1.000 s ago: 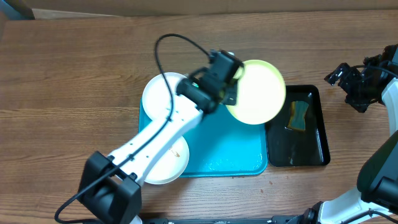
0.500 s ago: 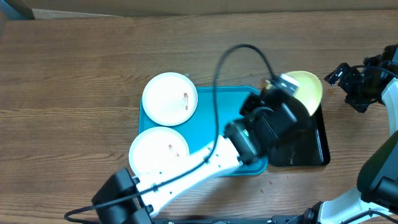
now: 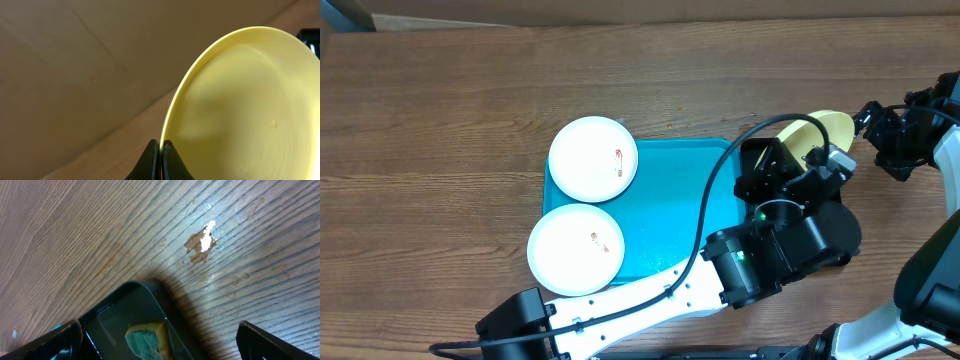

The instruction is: Clean dirty plates on tray and stack at the side

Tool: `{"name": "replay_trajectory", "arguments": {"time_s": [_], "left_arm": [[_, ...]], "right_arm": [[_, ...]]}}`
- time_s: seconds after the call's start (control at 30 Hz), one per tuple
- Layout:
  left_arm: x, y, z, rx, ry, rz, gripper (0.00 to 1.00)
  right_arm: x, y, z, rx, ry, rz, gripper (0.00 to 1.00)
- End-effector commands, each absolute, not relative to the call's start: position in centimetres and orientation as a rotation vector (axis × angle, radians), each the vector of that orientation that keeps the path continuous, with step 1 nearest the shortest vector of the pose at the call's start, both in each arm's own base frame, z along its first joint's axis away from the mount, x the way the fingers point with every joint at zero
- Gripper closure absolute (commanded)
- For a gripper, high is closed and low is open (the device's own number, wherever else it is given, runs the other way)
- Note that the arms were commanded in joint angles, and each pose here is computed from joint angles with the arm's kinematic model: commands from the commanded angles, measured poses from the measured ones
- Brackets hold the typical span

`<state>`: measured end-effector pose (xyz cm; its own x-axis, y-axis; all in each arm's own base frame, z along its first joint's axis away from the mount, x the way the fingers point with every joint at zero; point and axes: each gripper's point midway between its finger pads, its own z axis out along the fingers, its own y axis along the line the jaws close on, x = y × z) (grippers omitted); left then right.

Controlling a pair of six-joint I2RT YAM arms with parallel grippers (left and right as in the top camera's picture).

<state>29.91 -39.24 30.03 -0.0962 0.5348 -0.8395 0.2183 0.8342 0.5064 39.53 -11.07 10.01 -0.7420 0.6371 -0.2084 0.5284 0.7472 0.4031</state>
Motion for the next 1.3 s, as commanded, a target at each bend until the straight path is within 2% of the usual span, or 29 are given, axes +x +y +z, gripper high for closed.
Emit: {"name": "replay_trajectory", "arguments": {"time_s": [0.0,0.47,0.83,1.07,1.27], "left_arm": [[29.6,-39.3,31.6,0.614,1.627,0.373,0.96],[29.9,-39.2,31.1,0.559,1.662,0.311,0.96],[32.5,-38.9,21.8,0.566,2.144,-0.247,0.96],[38.0,-32.3,19.3,0.349,2.405,-0.532,0.96],[43.5,-20.4,18.4,0.013,2.530,-0.688,0.96]], "right_arm": [[40.3,-11.2,11.0,0.884,2.586,0.463,0.00],[40.3,-11.2,11.0,0.884,2.586,0.463,0.00],[40.3,-11.2,11.0,0.884,2.586,0.463,0.00],[40.3,-11.2,11.0,0.885,2.586,0.463,0.00],[40.3,-11.2,11.0,0.885,2.586,0.463,0.00]]}}
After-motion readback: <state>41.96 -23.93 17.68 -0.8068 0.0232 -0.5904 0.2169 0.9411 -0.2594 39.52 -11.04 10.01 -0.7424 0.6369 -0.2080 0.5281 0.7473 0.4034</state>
